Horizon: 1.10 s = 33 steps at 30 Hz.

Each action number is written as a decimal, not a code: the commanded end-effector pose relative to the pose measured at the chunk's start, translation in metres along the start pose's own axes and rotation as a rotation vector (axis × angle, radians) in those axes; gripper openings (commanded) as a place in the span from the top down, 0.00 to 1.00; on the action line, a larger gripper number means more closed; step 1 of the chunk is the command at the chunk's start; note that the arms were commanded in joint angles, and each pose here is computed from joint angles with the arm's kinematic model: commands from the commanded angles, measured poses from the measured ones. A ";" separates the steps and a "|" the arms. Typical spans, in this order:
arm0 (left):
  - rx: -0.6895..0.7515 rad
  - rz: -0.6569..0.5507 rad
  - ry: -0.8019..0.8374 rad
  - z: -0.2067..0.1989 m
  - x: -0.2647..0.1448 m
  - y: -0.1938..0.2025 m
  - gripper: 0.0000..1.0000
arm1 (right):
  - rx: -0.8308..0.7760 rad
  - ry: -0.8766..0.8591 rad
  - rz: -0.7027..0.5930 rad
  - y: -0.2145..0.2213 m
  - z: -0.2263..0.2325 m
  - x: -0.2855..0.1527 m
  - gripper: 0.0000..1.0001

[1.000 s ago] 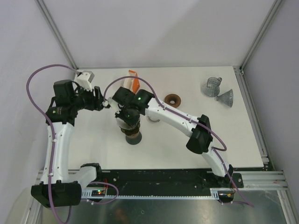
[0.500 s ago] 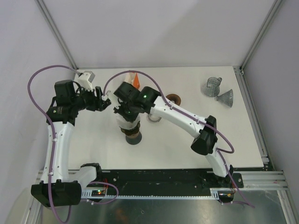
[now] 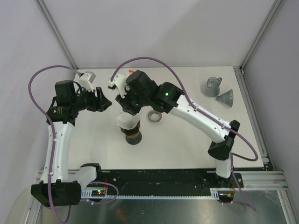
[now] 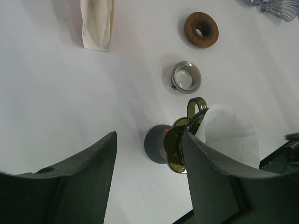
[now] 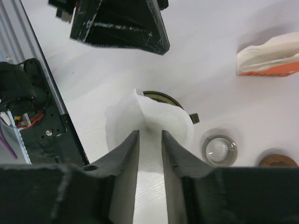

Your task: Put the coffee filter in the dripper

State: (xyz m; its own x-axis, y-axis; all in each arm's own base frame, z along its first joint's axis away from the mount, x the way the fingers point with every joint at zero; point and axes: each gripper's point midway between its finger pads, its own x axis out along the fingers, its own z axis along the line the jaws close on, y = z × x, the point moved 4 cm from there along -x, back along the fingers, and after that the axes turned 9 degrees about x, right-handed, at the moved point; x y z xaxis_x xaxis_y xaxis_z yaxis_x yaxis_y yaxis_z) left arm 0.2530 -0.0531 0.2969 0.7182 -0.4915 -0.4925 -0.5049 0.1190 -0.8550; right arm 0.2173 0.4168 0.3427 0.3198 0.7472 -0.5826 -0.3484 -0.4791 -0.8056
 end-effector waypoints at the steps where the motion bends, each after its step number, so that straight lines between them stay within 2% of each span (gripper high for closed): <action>1: 0.014 -0.024 -0.031 0.005 -0.004 -0.008 0.36 | -0.008 0.015 -0.188 -0.029 0.002 -0.057 0.65; 7: 0.011 -0.027 -0.074 0.019 -0.006 -0.009 0.35 | 0.045 0.086 -0.398 -0.004 -0.037 -0.104 0.46; 9: 0.005 -0.030 -0.091 0.025 -0.007 -0.009 0.35 | 0.079 0.079 -0.473 0.017 -0.052 -0.116 0.43; 11: -0.001 -0.032 -0.110 0.032 -0.007 -0.009 0.35 | 0.135 0.076 -0.483 0.048 -0.069 -0.115 0.45; 14: -0.003 -0.031 -0.136 0.040 -0.006 -0.008 0.35 | 0.221 0.065 -0.448 0.083 -0.084 -0.106 0.57; 19: 0.001 -0.020 -0.183 0.051 -0.001 -0.001 0.34 | 0.377 -0.084 -0.339 0.134 -0.082 -0.056 0.92; 20: 0.004 -0.019 -0.194 0.052 -0.001 0.000 0.34 | 0.399 -0.106 -0.330 0.142 -0.081 -0.047 0.96; 25: 0.020 -0.019 -0.229 0.058 -0.002 0.003 0.34 | 0.553 -0.231 -0.252 0.184 -0.071 0.003 1.00; 30: 0.025 -0.026 -0.234 0.060 -0.002 0.001 0.33 | 0.593 -0.359 -0.135 0.212 -0.040 0.048 1.00; 33: 0.023 -0.029 -0.231 0.060 -0.002 0.001 0.33 | 0.640 -0.388 -0.087 0.229 -0.036 0.071 1.00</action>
State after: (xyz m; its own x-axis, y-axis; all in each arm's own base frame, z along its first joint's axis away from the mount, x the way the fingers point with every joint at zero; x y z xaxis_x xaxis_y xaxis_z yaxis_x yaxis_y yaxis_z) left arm 0.2765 -0.0058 0.2791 0.7947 -0.3037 -0.5256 -0.5200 0.1061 -0.8475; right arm 0.1953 0.3177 0.1113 0.1404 0.8789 -0.4559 -0.8142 -0.1595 -0.5582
